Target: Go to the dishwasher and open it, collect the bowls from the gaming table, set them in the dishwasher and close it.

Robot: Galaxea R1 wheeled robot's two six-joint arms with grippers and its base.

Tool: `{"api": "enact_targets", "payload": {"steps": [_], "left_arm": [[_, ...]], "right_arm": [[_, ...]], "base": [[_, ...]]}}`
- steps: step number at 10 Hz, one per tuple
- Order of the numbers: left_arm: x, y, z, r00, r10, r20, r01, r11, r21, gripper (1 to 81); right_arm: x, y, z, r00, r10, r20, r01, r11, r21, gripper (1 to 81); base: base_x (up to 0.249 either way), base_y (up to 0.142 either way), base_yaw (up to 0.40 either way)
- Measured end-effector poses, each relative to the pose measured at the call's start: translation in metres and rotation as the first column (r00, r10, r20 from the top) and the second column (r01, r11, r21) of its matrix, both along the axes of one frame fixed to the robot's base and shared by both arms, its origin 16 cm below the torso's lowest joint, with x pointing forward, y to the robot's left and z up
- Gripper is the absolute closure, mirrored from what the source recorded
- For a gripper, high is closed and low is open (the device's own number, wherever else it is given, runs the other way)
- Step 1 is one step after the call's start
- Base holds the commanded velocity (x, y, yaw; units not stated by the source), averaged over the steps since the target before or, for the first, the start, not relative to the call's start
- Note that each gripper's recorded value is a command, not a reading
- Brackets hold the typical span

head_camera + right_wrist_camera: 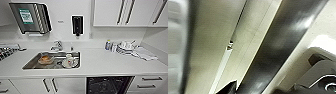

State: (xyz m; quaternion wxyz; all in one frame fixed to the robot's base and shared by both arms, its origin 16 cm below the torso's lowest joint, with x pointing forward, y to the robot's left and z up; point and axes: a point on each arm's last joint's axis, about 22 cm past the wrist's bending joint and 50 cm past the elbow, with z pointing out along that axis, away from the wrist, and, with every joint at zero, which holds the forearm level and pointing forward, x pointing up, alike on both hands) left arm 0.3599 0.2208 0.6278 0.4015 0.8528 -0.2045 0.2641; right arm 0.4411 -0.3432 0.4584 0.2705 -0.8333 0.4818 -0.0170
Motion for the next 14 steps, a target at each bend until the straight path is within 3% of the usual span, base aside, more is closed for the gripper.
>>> {"api": "enact_targets", "payload": {"steps": [2, 4, 5, 6, 7, 9, 11, 13, 14], "left_arm": [[-0.004, 0.0, -0.003, 0.9999, -0.008, -0.01, 0.008, 0.9999, 0.008, 1.0], [-0.003, -0.003, -0.003, 0.9999, -0.011, -0.01, 0.011, 0.9999, 0.003, 1.0], [-0.007, -0.008, -0.005, 0.9996, -0.022, -0.019, 0.022, 0.9998, -0.001, 1.0], [-0.008, -0.012, -0.006, 0.9994, -0.026, -0.023, 0.026, 0.9997, -0.004, 1.0], [-0.008, -0.013, -0.007, 0.9994, -0.027, -0.022, 0.026, 0.9996, -0.007, 1.0], [-0.011, -0.011, -0.01, 0.9991, -0.031, -0.03, 0.032, 0.9995, 0.005, 1.0], [-0.011, -0.009, -0.02, 0.9988, -0.034, -0.036, 0.035, 0.9992, 0.021, 1.0], [-0.014, 0.001, -0.041, 0.9984, -0.025, -0.052, 0.028, 0.998, 0.057, 1.0], [-0.018, 0.01, -0.058, 0.9977, -0.015, -0.066, 0.021, 0.996, 0.087, 1.0]], "right_arm": [[0.002, 0.011, -0.004, 0.9974, -0.044, 0.058, 0.043, 0.999, 0.018, 1.0], [-0.005, 0.026, -0.012, 0.9961, -0.058, 0.067, 0.056, 0.998, 0.036, 1.0], [-0.024, 0.032, -0.019, 0.9987, -0.036, 0.036, 0.034, 0.999, 0.038, 1.0], [-0.059, 0.035, -0.035, 0.9992, -0.008, -0.04, 0.009, 0.999, 0.031, 1.0], [-0.086, 0.034, -0.045, 0.9963, -0.001, -0.086, 0.003, 1.0, 0.027, 1.0], [-0.081, 0.023, -0.048, 0.9979, -0.02, -0.061, 0.02, 1.0, 0.002, 1.0], [-0.083, 0.026, -0.06, 0.998, -0.022, -0.059, 0.021, 1.0, -0.016, 1.0], [-0.091, 0.028, -0.073, 0.9984, 0.008, -0.056, -0.01, 0.999, -0.046, 1.0], [-0.107, 0.016, -0.082, 0.9968, 0.048, -0.064, -0.053, 0.995, -0.086, 1.0]], "base": [[-0.077, 0.0, 0.0], [-0.077, 0.0, 0.0], [-0.077, 0.0, 0.0], [-0.077, 0.0, 0.0], [-0.077, 0.0, 0.0], [-0.033, 0.0, 0.0], [0.0, 0.0, 0.0], [0.0, 0.0, 0.0], [0.0, 0.0, 0.0]]}}
